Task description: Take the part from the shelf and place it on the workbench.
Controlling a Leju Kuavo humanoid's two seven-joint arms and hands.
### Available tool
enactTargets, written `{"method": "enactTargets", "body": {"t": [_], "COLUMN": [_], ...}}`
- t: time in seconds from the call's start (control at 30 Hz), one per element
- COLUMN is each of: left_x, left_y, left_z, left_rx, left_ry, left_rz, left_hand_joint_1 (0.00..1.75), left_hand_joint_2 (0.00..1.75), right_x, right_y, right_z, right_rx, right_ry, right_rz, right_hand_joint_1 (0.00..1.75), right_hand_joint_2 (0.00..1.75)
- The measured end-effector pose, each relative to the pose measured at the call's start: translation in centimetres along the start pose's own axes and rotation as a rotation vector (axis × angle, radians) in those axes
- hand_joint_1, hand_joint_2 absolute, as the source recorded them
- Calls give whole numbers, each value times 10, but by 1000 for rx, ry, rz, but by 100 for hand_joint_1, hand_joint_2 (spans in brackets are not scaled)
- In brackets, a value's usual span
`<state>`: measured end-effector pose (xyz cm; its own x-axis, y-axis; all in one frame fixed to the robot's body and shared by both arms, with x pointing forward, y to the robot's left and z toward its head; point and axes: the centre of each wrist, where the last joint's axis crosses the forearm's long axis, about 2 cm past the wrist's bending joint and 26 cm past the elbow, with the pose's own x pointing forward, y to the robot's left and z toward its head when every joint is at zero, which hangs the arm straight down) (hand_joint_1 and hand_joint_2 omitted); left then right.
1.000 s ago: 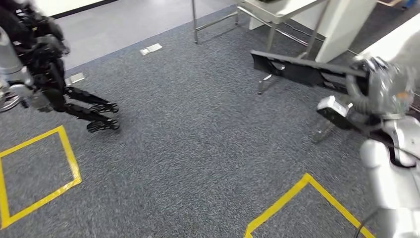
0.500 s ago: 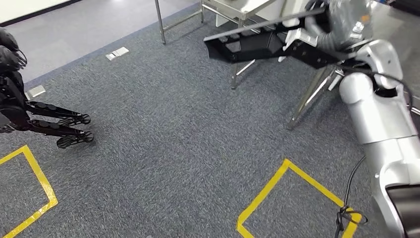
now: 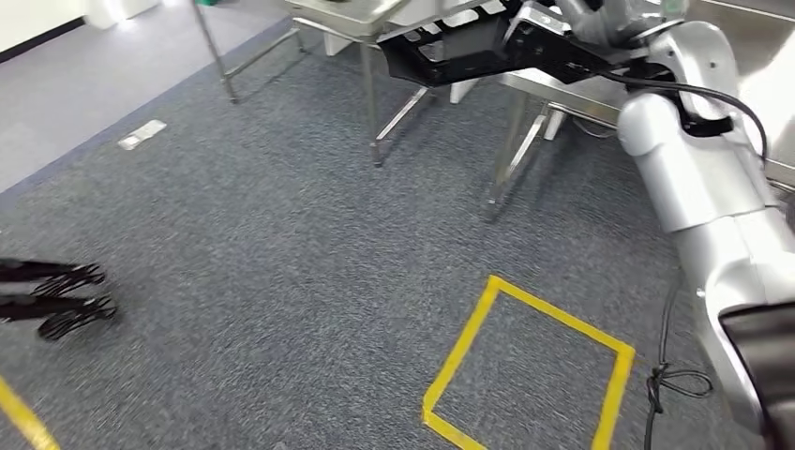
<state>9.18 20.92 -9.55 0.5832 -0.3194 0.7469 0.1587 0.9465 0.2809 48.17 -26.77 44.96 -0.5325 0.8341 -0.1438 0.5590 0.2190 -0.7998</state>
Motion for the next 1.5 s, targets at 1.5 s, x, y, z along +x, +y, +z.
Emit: {"method": "enactTargets", "body": {"t": [1.5], "left_x": [2], "left_y": [13], "left_z": [-8], "left_rx": [-32], "left_ry": [54], "left_rz": [9], "left_hand_joint_1": [0], "left_hand_joint_2": [175], "right_x": [-53], "right_y": [13], "right_z": [53], "right_rx": [-23], "right_ry": [206], "right_rz": [147], "right_hand_joint_1": [175], "right_hand_joint_2": [175]}}
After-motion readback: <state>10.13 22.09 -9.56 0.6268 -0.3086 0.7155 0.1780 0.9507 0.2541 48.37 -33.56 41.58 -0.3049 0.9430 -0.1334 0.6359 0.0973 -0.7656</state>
